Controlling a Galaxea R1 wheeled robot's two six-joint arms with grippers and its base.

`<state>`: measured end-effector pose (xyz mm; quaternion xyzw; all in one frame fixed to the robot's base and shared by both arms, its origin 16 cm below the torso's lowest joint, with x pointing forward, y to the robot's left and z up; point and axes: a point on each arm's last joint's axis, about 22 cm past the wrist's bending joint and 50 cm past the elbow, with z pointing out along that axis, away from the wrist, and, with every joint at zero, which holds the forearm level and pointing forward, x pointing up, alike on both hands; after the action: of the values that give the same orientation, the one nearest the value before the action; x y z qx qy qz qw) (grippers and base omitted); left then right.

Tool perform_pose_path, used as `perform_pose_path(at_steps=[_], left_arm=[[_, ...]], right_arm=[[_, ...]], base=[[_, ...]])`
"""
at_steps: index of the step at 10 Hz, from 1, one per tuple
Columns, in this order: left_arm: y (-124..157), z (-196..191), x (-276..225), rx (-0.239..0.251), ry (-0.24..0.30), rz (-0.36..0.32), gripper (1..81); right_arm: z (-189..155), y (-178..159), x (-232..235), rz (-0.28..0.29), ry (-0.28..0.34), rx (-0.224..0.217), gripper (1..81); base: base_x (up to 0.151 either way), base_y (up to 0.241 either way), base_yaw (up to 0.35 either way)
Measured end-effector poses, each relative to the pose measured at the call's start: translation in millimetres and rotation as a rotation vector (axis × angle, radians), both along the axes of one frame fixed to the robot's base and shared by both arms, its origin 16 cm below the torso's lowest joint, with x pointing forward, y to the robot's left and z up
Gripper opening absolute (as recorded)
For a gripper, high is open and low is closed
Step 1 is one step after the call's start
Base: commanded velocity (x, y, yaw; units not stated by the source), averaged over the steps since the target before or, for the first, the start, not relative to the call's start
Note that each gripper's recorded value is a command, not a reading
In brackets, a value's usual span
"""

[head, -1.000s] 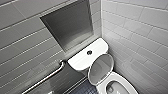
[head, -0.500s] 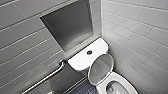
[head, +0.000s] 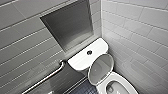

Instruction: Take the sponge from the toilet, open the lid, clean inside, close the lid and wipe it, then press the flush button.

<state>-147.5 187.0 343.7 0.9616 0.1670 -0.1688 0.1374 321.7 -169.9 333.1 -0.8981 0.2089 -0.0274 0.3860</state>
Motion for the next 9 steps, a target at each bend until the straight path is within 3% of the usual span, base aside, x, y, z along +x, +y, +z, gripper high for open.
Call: perform_pose_path(at_steps=[2, 4, 6, 9], left_arm=[[0, 0, 0, 0.0, 0.0, 0.0, 81.1], [0, 0, 0, 0.001, 0.001, 0.001, 81.1], [3, -4, 7, 0.007, -0.007, 0.004, 81.1], [2, -14, 32, 0.007, -0.038, 0.005, 81.1]], right_arm=[[9, -38, -15, -0.044, -0.001, -0.046, 1.0], [11, -56, -44, -0.057, 0.024, -0.077, 1.0], [-2, -83, -75, -0.021, 0.044, -0.143, 1.0], [-17, -123, -150, 0.096, 0.111, -0.236, 1.0]], base=[[0.0, 0.0, 0.0], [0.0, 0.0, 0.0], [0.0, 0.0, 0.0], [0.0, 0.0, 0.0]])
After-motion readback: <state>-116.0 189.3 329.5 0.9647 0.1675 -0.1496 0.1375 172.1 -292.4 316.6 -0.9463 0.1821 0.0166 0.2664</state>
